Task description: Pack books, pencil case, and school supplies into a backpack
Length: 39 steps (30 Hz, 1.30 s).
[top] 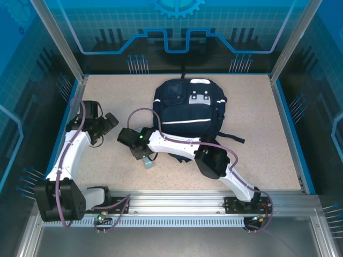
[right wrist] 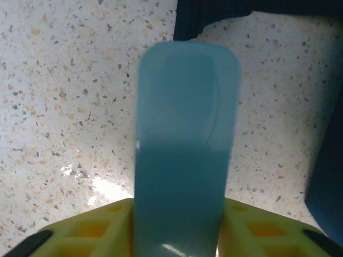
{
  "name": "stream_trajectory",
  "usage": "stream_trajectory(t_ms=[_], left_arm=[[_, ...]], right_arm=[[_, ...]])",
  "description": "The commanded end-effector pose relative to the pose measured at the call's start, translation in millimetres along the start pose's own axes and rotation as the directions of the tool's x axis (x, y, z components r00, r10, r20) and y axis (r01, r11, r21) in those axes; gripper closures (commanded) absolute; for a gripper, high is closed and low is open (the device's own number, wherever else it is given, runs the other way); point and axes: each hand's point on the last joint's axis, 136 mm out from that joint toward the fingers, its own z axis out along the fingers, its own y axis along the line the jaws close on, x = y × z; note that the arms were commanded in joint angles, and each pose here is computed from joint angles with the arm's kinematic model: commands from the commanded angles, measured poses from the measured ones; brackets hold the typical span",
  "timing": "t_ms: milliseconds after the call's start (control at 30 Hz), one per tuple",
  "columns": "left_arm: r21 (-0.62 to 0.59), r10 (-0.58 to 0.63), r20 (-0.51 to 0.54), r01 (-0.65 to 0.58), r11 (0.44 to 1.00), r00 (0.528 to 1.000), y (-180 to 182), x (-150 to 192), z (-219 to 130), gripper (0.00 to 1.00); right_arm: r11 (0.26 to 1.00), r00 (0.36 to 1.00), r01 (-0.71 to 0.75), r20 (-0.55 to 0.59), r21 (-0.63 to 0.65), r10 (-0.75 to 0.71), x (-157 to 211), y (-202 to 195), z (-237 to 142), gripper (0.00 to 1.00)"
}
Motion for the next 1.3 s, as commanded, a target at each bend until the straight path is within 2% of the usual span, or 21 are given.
stream_trajectory(t_ms=[0, 33, 133, 433, 667, 833, 933, 1033, 1133, 1233, 1267], left_arm=[[0.023, 0.013, 0.011, -0.013, 1.0, 1.0, 0.4, -0.8, -4.5, 0.01], [0.027, 0.014, 0.012, -0.014, 1.0, 1.0, -0.1, -0.6, -4.6, 0.01], [0.038, 0.016, 0.009, -0.017, 0.999, 1.0, -2.5, -0.7, -5.4, 0.01], [0.122, 0.046, -0.004, -0.045, 0.991, 0.999, -16.5, 3.6, -9.5, 0.01], [0.288, 0.154, -0.01, -0.144, 0.947, 0.988, -56.4, 19.9, -13.9, 0.01], [0.382, 0.29, 0.012, -0.272, 0.883, 0.957, -99.4, 41.0, -24.0, 0.01], [0.452, 0.395, 0.038, -0.369, 0.812, 0.918, -133.4, 60.4, -31.8, 0.01], [0.511, 0.511, 0.067, -0.469, 0.72, 0.857, -166.1, 84.3, -37.6, 0.01], [0.528, 0.637, 0.112, -0.589, 0.612, 0.763, -194.7, 110.3, -39.3, 0.01], [0.522, 0.762, 0.163, -0.71, 0.472, 0.627, -220.1, 139.1, -37.2, 0.02], [0.514, 0.806, 0.183, -0.754, 0.41, 0.563, -227.9, 150.6, -36.6, 0.02]], right_arm=[[1.0, 1.0, 0.004, -0.029, 0.007, -0.004, 2.4, -3.0, 3.9, 0.67], [1.0, 1.0, 0.007, -0.03, 0.009, -0.007, 2.8, -3.6, 4.7, 0.7], [1.0, 1.0, 0.014, 0.025, -0.009, -0.013, -6.8, -4.2, -23.9, 0.76], [0.998, 0.986, 0.011, 0.168, -0.069, 0.001, -9.1, -28.3, -96.9, 0.78], [0.986, 0.945, -0.098, 0.297, -0.133, 0.134, -7.9, -86.7, -149.2, 0.78], [0.949, 0.894, -0.2, 0.351, -0.245, 0.279, -7.8, -136.9, -175.1, 0.79], [0.91, 0.856, -0.249, 0.365, -0.331, 0.367, -5.7, -166.0, -185.7, 0.79], [0.874, 0.815, -0.301, 0.372, -0.383, 0.444, -0.7, -196.2, -193.2, 0.79], [0.847, 0.772, -0.36, 0.385, -0.392, 0.506, 6.8, -229.8, -196.6, 0.79], [0.809, 0.731, -0.419, 0.376, -0.412, 0.569, 15.1, -259.3, -196.5, 0.8], [0.797, 0.718, -0.438, 0.372, -0.417, 0.589, 18.5, -268.8, -195.8, 0.8]])
